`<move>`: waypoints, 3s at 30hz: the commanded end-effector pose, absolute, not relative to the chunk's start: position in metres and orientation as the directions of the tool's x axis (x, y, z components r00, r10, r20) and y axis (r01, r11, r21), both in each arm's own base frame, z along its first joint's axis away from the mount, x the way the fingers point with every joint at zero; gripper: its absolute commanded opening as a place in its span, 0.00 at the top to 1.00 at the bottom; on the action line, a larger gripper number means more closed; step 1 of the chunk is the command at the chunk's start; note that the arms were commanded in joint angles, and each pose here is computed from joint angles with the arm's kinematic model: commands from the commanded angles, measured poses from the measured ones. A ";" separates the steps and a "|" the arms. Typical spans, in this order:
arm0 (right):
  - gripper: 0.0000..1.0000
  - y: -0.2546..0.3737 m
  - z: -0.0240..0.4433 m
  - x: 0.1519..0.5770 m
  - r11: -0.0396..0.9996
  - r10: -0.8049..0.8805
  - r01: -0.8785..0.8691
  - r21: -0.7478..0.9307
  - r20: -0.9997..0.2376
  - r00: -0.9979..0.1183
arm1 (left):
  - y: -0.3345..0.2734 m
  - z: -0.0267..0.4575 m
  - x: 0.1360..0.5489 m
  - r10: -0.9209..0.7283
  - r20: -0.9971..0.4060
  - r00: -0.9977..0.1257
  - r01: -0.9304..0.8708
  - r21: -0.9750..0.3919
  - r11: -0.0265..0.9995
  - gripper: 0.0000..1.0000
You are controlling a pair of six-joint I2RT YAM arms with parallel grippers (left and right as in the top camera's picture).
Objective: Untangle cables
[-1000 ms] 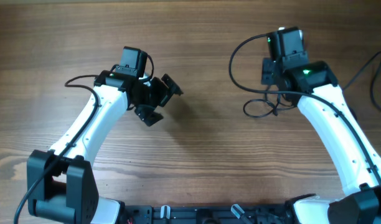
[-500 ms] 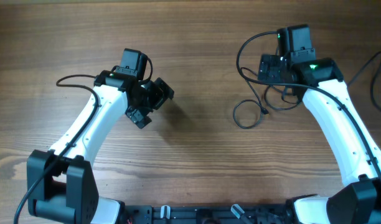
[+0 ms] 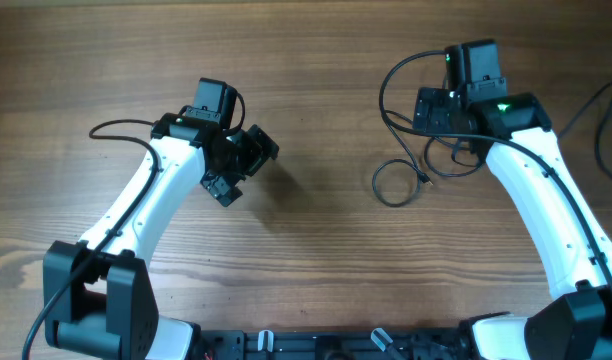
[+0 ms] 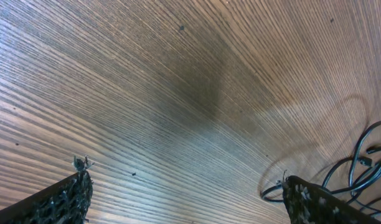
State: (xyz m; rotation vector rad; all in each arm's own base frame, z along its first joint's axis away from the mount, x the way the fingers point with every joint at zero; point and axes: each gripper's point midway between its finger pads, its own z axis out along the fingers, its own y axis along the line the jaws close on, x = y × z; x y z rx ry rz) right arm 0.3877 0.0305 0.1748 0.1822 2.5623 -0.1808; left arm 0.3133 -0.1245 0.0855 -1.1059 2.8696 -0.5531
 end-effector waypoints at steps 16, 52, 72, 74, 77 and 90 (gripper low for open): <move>0.00 0.032 0.165 0.386 0.982 0.104 0.172 -0.084 -0.523 -0.846 | -0.123 0.088 0.314 -0.644 0.085 -0.761 -0.631 -0.332 0.702 0.00; 0.00 -0.011 0.381 0.280 0.975 0.084 0.220 0.028 -0.964 -0.252 | -0.123 0.088 0.314 -0.644 0.085 -0.761 -0.631 -0.332 0.702 0.00; 0.00 0.023 0.351 0.195 0.993 0.061 -0.116 0.011 -0.898 0.436 | -0.123 0.088 0.314 -0.644 0.085 -0.761 -0.631 -0.332 0.702 0.00; 0.00 0.023 0.341 0.198 0.993 0.063 -0.116 0.013 -0.895 0.442 | -0.123 0.088 0.314 -0.644 0.085 -0.761 -0.631 -0.332 0.702 0.00; 0.00 0.025 0.316 0.210 0.993 0.057 -0.116 0.011 -0.917 0.396 | -0.123 0.088 0.314 -0.644 0.085 -0.761 -0.631 -0.332 0.702 0.00; 0.00 0.029 0.234 0.238 0.993 0.036 -0.115 0.009 -0.971 0.235 | -0.123 0.088 0.314 -0.644 0.085 -0.761 -0.631 -0.332 0.702 0.00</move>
